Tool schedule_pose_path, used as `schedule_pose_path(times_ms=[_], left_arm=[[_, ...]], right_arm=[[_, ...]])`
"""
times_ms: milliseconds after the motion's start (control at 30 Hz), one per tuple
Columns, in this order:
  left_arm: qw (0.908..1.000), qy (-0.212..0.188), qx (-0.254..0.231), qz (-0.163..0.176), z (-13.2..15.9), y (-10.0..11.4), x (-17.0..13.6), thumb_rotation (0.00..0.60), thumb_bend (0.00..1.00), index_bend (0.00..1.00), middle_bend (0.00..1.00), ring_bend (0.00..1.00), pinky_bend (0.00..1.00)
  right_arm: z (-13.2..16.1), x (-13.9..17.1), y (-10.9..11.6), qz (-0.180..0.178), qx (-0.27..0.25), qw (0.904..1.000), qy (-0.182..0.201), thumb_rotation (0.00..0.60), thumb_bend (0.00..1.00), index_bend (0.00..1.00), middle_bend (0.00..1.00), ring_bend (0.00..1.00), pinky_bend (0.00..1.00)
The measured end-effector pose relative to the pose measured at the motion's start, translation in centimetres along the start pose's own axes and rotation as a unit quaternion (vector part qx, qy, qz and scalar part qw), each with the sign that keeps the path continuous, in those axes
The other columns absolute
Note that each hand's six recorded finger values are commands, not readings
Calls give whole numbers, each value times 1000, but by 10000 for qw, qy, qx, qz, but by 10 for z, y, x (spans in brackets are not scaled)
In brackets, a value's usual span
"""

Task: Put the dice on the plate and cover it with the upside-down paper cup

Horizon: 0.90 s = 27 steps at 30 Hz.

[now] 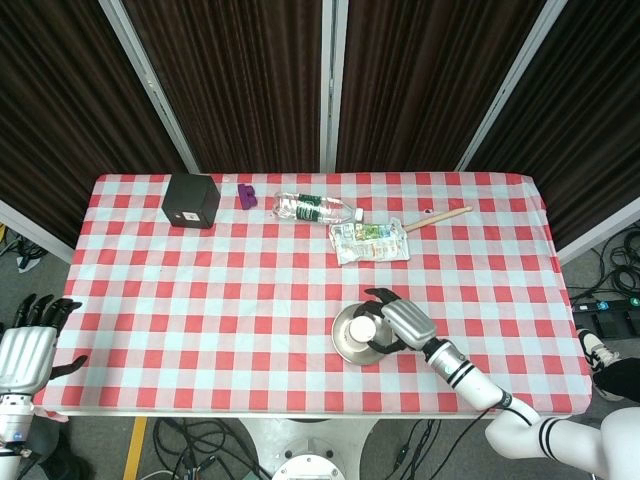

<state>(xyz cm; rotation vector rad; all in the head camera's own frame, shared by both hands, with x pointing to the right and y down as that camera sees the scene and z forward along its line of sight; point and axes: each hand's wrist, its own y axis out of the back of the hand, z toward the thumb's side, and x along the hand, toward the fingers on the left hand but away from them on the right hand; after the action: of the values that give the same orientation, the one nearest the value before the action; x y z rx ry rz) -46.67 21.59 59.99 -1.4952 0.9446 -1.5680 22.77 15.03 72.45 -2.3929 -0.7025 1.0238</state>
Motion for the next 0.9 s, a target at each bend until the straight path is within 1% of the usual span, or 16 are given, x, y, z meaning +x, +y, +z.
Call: schedule_pose_path(times_ms=[67, 267, 367, 467, 533, 733, 833, 900], left_arm=[[10000, -4, 12, -13, 0, 0, 0, 600, 0, 228, 186, 105, 71], [10000, -20, 33, -10, 2, 0, 0, 600, 0, 228, 186, 105, 71], [10000, -42, 53, -6, 3, 1, 0, 600, 0, 228, 186, 105, 71], [10000, -25, 53, 5, 3, 2, 0, 600, 0, 228, 186, 105, 71], [10000, -6, 57, -1, 2, 2, 0, 600, 0, 228, 186, 105, 71], [10000, -46, 69, -6, 5, 2, 0, 600, 0, 228, 186, 105, 71], [10000, -35, 70, 10, 4, 3, 1, 600, 0, 228, 186, 105, 71], [10000, -20, 69, 0, 3, 3, 0, 600, 0, 228, 186, 106, 70]], right_arm=[[1, 0, 1, -15, -65, 10000, 20, 600, 303, 590, 329, 79, 90], [10, 8, -7, 191, -228, 9993, 245, 600, 306, 590, 331, 79, 90], [4, 6, -3, 101, -214, 9996, 157, 600, 306, 591, 330, 79, 90], [-7, 2, 5, -64, -223, 9997, -54, 600, 305, 591, 329, 79, 90], [-8, 1, 6, -92, -234, 9996, -84, 600, 306, 591, 329, 79, 90], [7, 8, -3, 130, -176, 9994, 252, 600, 307, 591, 331, 79, 90], [2, 5, 2, 16, -171, 9997, 155, 600, 306, 591, 333, 79, 90], [-5, 1, 8, -133, -181, 9997, 18, 600, 307, 592, 334, 79, 90]])
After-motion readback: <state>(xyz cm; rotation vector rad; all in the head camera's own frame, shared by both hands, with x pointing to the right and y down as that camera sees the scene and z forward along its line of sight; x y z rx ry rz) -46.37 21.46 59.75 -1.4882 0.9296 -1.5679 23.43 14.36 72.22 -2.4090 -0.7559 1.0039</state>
